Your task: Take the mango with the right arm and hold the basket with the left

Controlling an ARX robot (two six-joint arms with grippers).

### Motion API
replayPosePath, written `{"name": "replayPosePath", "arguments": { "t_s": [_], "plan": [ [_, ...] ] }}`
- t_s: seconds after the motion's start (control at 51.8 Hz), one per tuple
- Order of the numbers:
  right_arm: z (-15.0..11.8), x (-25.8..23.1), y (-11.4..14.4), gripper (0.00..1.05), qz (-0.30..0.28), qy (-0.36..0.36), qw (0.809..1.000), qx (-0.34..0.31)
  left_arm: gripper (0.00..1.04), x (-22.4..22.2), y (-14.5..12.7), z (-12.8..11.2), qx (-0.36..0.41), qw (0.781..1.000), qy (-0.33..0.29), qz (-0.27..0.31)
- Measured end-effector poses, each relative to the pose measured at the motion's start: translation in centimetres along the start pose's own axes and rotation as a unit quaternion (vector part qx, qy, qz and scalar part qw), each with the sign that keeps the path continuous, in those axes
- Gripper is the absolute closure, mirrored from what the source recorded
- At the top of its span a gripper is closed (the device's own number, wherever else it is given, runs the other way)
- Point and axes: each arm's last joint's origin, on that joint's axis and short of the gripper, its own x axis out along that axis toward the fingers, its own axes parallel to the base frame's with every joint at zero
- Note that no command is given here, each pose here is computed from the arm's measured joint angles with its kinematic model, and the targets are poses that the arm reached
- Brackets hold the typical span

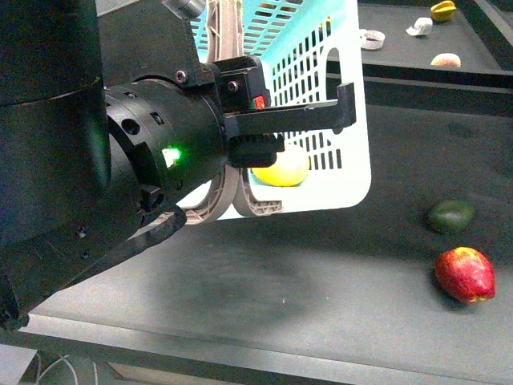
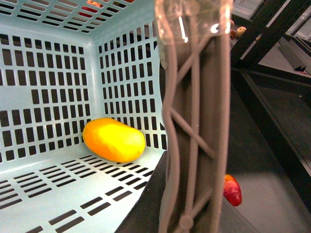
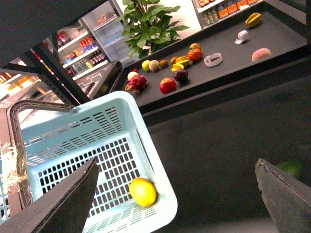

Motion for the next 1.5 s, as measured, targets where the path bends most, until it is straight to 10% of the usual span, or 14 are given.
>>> {"name": "replayPosePath", "arguments": {
  "t_s": [0.598, 0.868, 1.157, 1.505],
  "plan": [
    [0.0, -0.5, 0.0, 0.09, -0.001, -0.009, 1.000, -0.015, 0.99, 0.0, 0.0, 0.0, 0.000, 1.000, 0.000, 0.001],
    [-1.1, -1.5, -1.8, 0.54, 0.001, -0.055, 0.978, -0.202, 0.99, 0.0, 0.0, 0.0, 0.000, 1.000, 0.000, 0.001],
    [-1.6, -2.4, -3.7, 1.03, 0.006, -0.054, 0.972, -0.227, 0.99, 0.0, 0.0, 0.0, 0.000, 1.000, 0.000, 0.001],
    [-2.8, -3.2, -4.6, 1.03, -0.003, -0.060, 0.972, -0.229, 0.99, 0.0, 0.0, 0.0, 0.000, 1.000, 0.000, 0.001]
  ]
}}
